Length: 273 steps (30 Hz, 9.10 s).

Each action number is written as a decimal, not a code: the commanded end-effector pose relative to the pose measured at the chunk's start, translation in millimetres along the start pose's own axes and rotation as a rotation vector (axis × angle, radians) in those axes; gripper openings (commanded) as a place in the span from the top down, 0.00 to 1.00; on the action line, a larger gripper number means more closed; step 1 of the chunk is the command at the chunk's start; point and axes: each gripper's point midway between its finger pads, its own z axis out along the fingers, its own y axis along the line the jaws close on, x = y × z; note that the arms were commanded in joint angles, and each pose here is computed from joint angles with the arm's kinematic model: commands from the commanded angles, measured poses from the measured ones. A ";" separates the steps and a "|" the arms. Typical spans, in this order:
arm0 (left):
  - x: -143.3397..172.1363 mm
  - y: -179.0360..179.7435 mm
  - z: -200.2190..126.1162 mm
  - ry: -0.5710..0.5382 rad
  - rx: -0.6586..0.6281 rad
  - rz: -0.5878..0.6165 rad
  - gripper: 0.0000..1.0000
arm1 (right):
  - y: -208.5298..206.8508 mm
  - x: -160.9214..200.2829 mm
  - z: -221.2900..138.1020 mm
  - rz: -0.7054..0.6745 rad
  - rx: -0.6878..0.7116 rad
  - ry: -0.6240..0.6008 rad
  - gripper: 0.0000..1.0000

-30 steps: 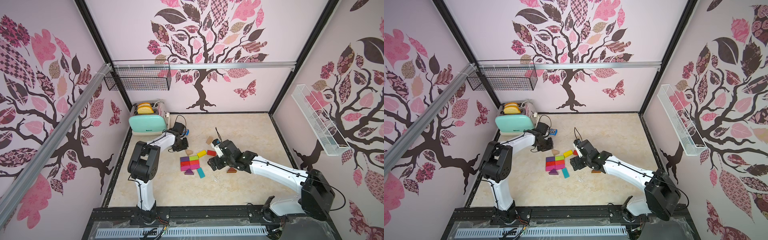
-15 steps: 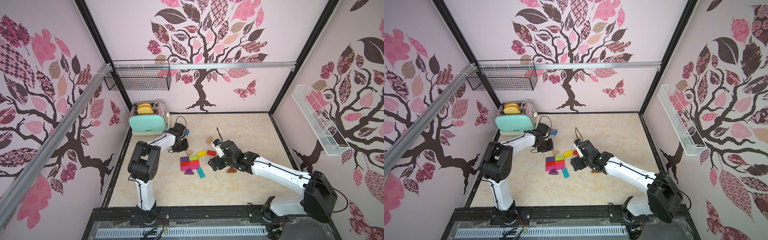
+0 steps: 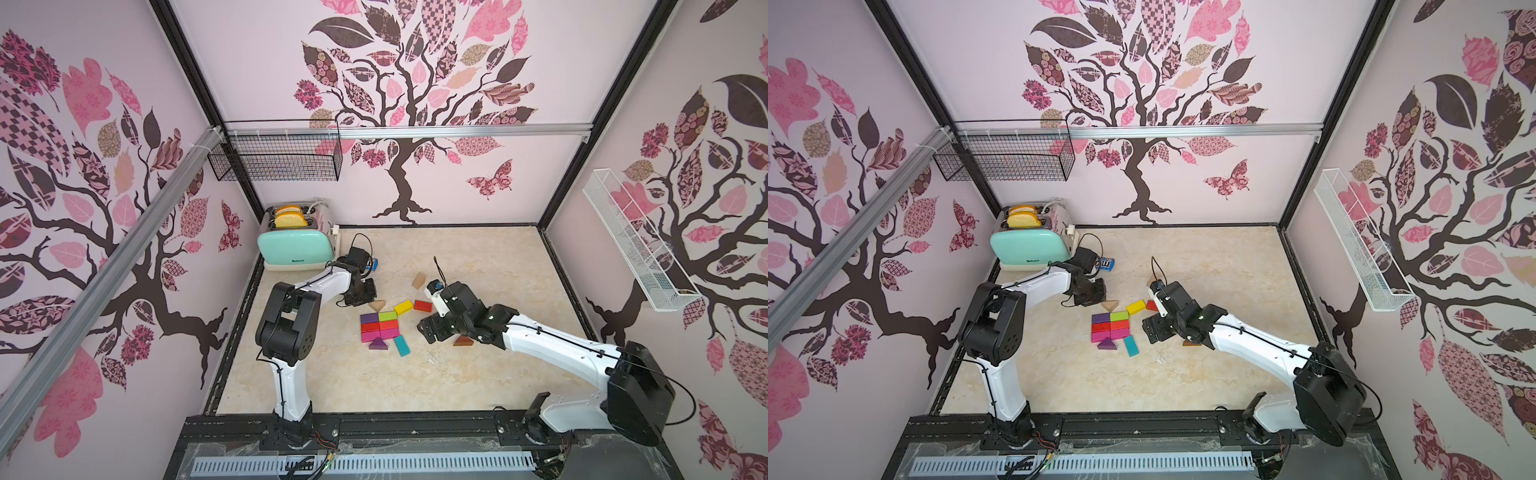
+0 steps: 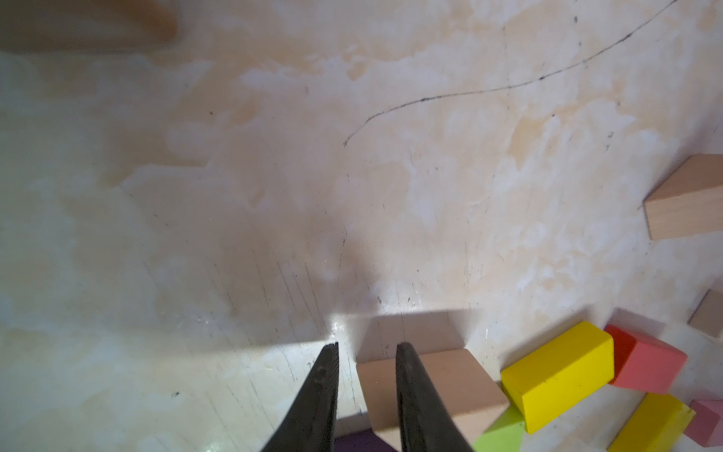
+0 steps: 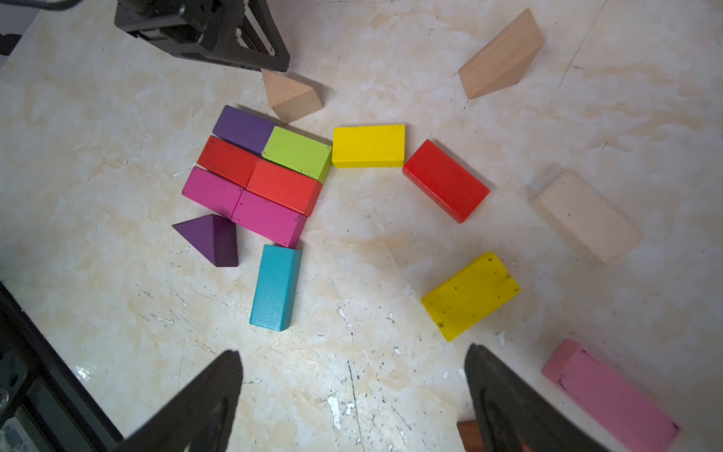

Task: Assemble a piece of candy with building blocks
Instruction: Adjust the building block at the center of the board, then move the building block to the center of the board, then assemble the building block at the center of the board.

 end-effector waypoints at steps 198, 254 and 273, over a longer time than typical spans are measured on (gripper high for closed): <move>95.9 -183.2 43.9 0.236 0.397 0.357 0.14 | 3.1 54.9 66.4 0.353 -0.180 0.033 0.42; 24.5 -113.7 35.6 0.111 -0.224 0.834 0.73 | -34.8 35.4 -71.8 0.188 -0.021 -0.137 0.33; 53.5 -153.2 51.7 0.119 0.044 1.044 0.97 | -56.4 20.7 -74.3 0.224 -0.031 -0.168 0.33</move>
